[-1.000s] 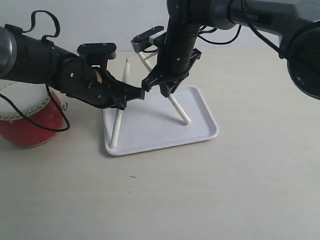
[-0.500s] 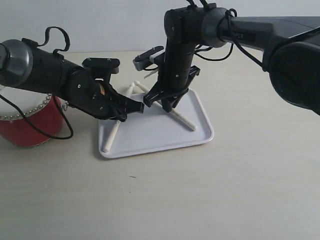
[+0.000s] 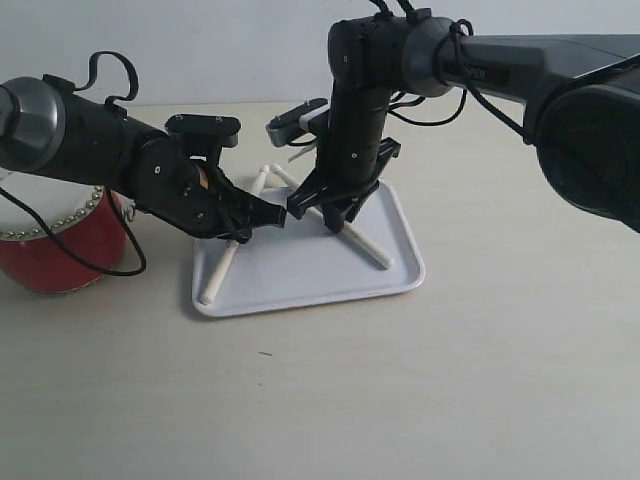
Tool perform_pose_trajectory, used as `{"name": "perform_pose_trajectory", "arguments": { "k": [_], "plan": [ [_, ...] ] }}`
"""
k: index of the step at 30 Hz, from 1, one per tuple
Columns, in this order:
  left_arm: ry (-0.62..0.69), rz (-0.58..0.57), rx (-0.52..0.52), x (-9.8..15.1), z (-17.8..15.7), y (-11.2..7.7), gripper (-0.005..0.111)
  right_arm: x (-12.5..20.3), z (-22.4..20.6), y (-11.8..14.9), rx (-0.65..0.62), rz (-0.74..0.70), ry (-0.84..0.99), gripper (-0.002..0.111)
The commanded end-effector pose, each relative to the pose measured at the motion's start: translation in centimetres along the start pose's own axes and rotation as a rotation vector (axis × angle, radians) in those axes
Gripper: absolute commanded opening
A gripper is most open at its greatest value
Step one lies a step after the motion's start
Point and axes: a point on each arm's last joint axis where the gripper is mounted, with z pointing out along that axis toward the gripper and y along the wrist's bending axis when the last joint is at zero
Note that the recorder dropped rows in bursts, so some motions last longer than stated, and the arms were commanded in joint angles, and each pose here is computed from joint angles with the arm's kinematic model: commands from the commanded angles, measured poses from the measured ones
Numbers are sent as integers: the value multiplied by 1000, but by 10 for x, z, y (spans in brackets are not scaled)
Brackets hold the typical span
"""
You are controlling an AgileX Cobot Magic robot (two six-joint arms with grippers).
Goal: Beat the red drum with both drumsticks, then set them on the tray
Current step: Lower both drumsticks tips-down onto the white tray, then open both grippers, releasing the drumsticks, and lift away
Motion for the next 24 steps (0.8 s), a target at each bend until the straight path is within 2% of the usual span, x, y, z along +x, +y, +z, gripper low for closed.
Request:
{"name": "perform_pose_trajectory", "arguments": {
  "k": [1, 2, 3, 6, 8, 16, 24],
  "plan": [
    [55, 28, -21, 7, 5, 4, 20, 1, 2, 0, -9, -6, 18, 37],
    [55, 28, -21, 7, 5, 4, 25, 2, 2, 0, -9, -6, 20, 38],
    [55, 28, -21, 7, 5, 4, 36, 2, 2, 0, -9, -6, 20, 39],
    [55, 28, -21, 7, 5, 4, 54, 2, 2, 0, -9, -6, 20, 41],
    [55, 28, -21, 7, 5, 4, 58, 2, 2, 0, -9, -6, 20, 41],
    [42, 28, -18, 4, 1, 4, 59, 2, 2, 0, -11, 1, 28, 41],
    [-24, 27, -2, -10, -23, 0, 59, 3, -13, 1, -9, 14, 17, 41]
  ]
}}
